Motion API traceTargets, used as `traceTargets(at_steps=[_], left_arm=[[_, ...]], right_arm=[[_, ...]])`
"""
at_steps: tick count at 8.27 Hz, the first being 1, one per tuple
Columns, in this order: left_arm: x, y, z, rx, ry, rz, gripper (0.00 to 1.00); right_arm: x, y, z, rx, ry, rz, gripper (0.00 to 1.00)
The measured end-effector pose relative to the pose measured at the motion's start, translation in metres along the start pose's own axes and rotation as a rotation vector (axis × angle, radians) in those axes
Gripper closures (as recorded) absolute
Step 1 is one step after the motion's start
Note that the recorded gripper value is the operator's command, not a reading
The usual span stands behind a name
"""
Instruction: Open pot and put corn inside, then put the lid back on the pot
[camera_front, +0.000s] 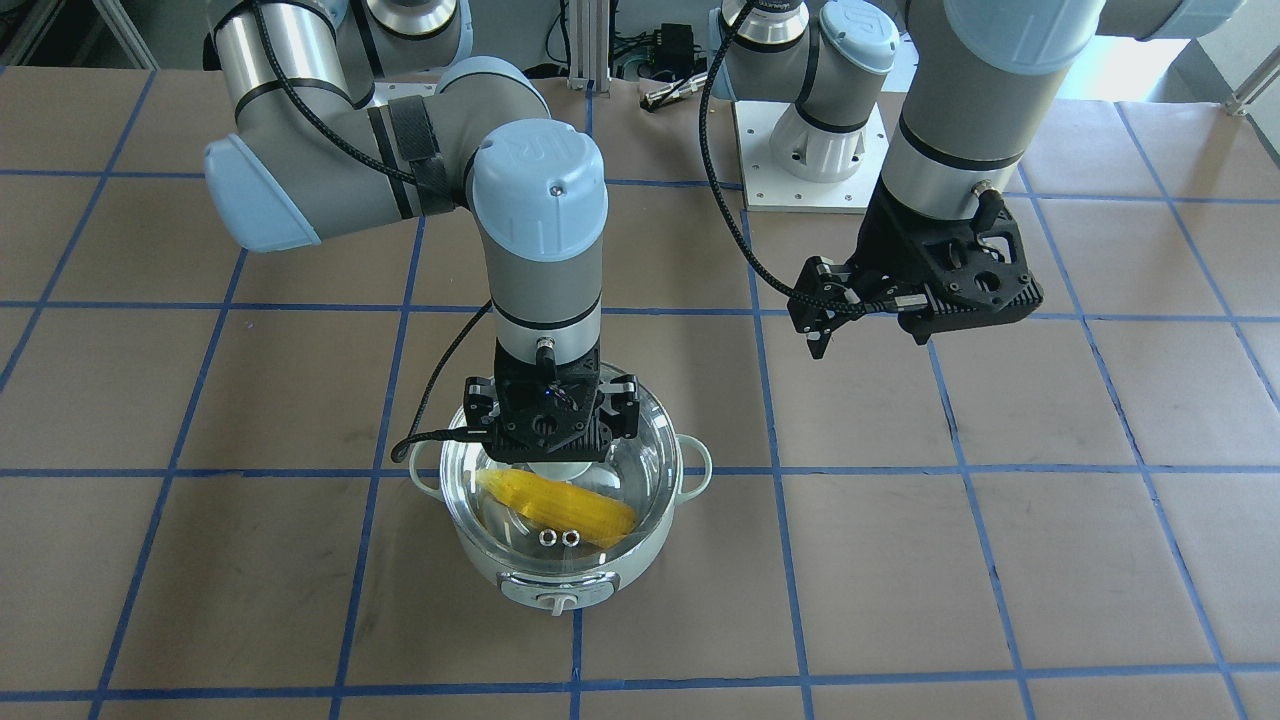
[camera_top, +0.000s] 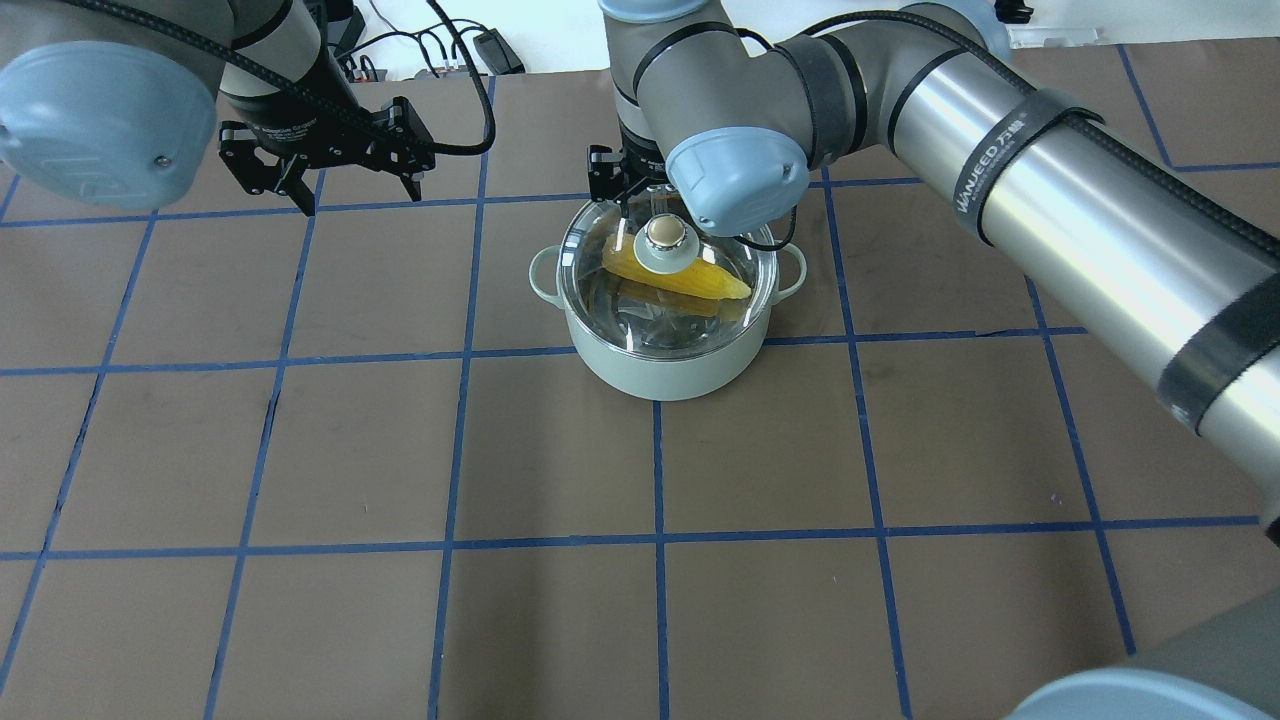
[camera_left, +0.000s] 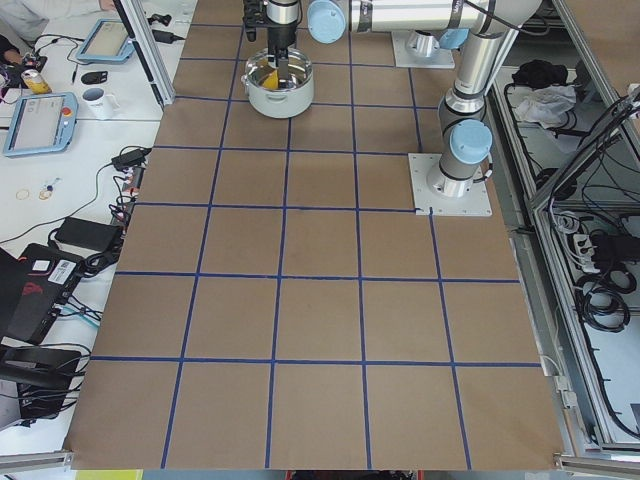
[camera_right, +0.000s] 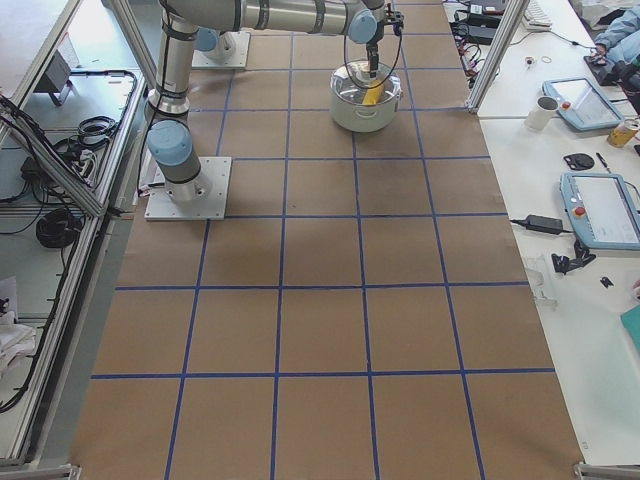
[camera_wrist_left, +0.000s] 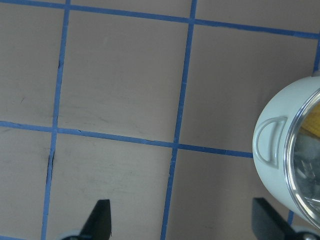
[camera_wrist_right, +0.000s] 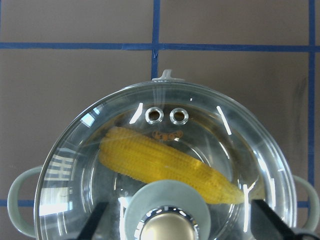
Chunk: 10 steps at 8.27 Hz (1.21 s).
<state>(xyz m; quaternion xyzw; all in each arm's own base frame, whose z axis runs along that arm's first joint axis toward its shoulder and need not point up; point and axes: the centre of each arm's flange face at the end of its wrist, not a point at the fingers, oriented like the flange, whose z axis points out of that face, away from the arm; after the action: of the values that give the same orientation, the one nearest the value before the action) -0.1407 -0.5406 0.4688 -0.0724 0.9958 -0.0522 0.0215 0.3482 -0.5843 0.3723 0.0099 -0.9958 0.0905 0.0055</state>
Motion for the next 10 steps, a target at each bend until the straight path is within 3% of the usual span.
traceTargets(at_steps=[2, 6, 10], left_arm=[[0.0, 0.0, 0.001, -0.001, 0.0, 0.0, 0.0], [0.0, -0.001, 0.002, -0.004, -0.001, 0.002, 0.0], [0.0, 0.0, 0.003, -0.007, -0.003, 0.005, 0.0]], right_arm=[[0.042, -0.007, -0.043, 0.023, 0.005, -0.033, 0.0], [0.176, 0.019, -0.147, -0.031, 0.083, -0.144, 0.0], [0.201, 0.032, -0.154, -0.06, 0.095, -0.193, 0.0]])
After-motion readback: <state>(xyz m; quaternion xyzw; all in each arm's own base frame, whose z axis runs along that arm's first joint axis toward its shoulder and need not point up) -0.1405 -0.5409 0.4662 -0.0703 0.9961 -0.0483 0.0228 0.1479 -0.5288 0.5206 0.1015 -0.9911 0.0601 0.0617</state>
